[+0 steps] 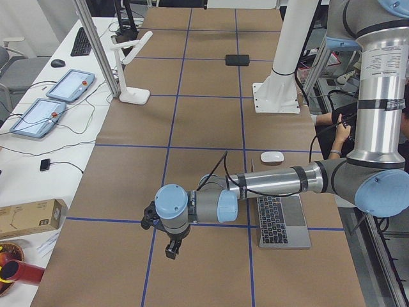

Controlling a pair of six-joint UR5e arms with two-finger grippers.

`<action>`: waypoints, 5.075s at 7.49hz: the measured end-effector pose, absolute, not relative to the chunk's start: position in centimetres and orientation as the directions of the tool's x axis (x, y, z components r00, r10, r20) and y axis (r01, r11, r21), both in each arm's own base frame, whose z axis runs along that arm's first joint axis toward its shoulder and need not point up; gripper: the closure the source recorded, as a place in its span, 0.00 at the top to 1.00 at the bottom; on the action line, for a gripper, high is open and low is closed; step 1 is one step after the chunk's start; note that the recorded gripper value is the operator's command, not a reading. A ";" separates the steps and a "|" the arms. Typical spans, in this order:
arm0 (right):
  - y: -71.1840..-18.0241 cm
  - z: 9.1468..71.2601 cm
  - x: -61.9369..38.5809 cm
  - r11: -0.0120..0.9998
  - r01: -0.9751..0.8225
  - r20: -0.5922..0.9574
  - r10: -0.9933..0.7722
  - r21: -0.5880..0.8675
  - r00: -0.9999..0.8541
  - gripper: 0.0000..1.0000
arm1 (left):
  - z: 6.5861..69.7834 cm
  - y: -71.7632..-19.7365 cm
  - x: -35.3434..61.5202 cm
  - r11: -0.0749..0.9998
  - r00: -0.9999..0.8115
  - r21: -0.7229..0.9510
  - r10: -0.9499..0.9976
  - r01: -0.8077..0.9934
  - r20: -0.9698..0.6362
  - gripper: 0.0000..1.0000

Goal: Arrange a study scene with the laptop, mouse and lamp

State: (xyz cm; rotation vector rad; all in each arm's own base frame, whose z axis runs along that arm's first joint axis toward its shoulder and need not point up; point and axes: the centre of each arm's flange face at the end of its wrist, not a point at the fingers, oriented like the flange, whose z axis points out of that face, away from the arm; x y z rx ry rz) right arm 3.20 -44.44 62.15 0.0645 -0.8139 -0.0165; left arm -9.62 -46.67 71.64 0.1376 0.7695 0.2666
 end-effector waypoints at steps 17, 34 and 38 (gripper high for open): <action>-46.0 59.5 -1.4 0.969 0.105 0.747 -0.239 0.223 0.620 1.00 | 54.7 -34.7 0.0 0.677 0.364 0.482 0.720 -0.557 -0.591 1.00; -47.9 59.1 -2.2 0.962 0.118 0.702 -0.260 0.245 0.663 1.00 | 55.3 -31.5 6.9 0.415 -0.012 0.552 0.791 -0.723 -0.611 0.67; -48.3 58.9 -2.3 0.961 0.119 0.700 -0.263 0.249 0.664 1.00 | 55.8 -31.2 7.1 0.323 -0.095 0.605 0.826 -0.728 -0.555 0.66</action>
